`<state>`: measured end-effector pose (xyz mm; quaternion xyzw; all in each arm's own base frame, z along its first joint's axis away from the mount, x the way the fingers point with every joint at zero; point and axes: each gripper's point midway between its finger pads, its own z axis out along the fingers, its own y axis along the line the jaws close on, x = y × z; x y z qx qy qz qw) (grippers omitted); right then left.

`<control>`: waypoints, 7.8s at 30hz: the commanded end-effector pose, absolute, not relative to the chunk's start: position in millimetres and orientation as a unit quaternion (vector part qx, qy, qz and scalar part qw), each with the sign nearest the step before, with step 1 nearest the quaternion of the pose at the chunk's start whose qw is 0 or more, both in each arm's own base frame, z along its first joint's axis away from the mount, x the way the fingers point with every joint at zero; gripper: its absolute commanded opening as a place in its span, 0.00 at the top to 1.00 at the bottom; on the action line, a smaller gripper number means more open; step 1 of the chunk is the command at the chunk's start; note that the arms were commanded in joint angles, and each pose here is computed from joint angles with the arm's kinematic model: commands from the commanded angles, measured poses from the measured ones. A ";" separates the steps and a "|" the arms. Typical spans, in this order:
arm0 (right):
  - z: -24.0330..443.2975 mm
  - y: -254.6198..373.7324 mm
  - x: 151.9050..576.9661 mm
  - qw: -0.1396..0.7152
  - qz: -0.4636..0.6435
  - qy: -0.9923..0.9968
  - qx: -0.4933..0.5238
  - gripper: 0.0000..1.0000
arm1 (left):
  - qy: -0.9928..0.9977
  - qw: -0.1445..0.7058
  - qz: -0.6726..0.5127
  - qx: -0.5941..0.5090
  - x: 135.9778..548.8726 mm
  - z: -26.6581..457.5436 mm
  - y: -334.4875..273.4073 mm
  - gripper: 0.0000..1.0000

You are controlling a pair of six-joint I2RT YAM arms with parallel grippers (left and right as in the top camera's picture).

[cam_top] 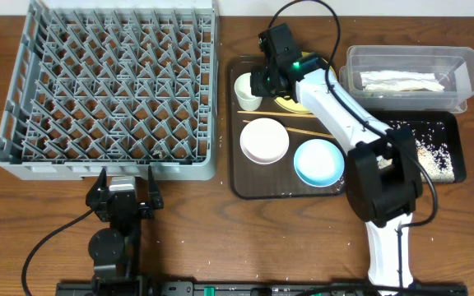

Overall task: Sort waste into correct bins and load items into the dishwasher
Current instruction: 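Move right gripper to the white cup and grasp it, then hand the white cup from right gripper to left gripper, then lower the white cup into the dish rack with left gripper, then reach left gripper to the pink bowl on the brown tray and grasp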

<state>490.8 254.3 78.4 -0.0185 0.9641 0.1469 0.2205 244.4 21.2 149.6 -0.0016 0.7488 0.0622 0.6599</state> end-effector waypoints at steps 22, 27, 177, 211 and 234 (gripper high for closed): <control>128.2 255.2 483.1 0.202 0.217 0.954 -0.042 0.99 | 0.737 0.669 -0.015 -0.099 240.2 171.3 24.0 0.07; 185.5 243.8 469.6 0.226 0.251 0.939 -0.066 0.99 | 0.773 0.625 -0.060 -0.090 237.4 186.6 8.3 0.07; 183.1 182.6 395.6 0.253 0.266 0.926 -0.087 0.01 | 0.995 0.058 -0.013 -0.074 335.7 141.2 -80.5 0.68; 216.2 141.2 396.5 0.286 0.263 0.921 -0.029 0.01 | 0.976 0.136 -0.112 0.124 334.6 196.4 -161.4 0.16; 307.5 -11.8 303.3 0.397 0.101 0.891 0.195 0.01 | 0.969 0.123 -0.061 0.208 386.2 59.3 -235.3 0.16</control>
